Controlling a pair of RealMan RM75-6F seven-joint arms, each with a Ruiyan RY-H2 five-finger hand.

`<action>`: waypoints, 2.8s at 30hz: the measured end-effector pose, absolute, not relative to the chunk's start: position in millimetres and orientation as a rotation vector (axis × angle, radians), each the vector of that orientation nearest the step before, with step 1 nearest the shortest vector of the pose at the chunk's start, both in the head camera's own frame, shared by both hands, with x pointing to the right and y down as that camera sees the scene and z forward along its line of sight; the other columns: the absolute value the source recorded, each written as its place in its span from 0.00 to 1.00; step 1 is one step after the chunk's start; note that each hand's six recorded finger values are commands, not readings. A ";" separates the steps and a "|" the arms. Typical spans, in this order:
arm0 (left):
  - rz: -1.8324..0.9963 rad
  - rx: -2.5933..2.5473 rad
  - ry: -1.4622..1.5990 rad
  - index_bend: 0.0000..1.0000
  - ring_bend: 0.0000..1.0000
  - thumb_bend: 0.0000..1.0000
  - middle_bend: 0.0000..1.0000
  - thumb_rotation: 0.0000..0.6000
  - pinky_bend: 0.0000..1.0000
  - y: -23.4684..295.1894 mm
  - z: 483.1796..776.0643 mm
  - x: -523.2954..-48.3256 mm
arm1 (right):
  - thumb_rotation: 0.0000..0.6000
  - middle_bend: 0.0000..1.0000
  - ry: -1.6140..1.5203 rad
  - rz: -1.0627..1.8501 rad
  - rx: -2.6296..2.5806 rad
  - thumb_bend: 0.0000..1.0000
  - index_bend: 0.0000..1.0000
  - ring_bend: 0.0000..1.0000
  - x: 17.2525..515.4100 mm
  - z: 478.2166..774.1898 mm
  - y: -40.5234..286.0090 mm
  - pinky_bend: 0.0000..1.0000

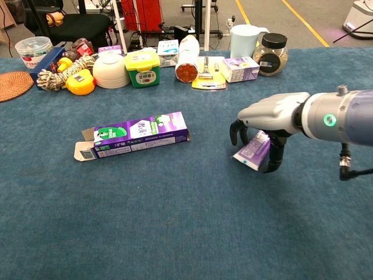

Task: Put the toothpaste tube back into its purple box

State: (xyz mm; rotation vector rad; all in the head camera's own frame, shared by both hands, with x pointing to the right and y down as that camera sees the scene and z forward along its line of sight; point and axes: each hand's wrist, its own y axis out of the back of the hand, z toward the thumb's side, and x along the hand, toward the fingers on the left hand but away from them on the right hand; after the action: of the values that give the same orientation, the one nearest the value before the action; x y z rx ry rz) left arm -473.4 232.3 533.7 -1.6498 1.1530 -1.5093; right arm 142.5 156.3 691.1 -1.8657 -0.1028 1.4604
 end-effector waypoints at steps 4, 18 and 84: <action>-1.508 -1.651 1.153 0.00 0.00 0.03 0.00 1.00 0.14 232.5 533.4 -473.0 | 1.00 0.31 -0.068 1.473 -1.821 0.24 0.26 0.09 159.1 684.0 158.5 0.00; -1.500 -1.655 1.149 0.00 0.00 0.03 0.00 1.00 0.14 234.2 532.2 -471.3 | 1.00 0.32 -0.089 1.538 -1.774 0.24 0.28 0.10 200.3 664.5 147.7 0.00; -1.505 -1.659 1.158 0.00 0.00 0.03 0.00 1.00 0.14 234.6 532.3 -472.3 | 1.00 0.42 -0.250 1.751 -1.530 0.49 0.40 0.22 256.4 687.0 81.6 0.05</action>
State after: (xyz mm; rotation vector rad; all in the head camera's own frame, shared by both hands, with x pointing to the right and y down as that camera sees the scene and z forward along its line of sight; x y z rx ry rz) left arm -472.3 234.6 532.3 -1.6588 1.1578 -1.5050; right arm 256.4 81.6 687.0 -1.5303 -0.2498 1.7508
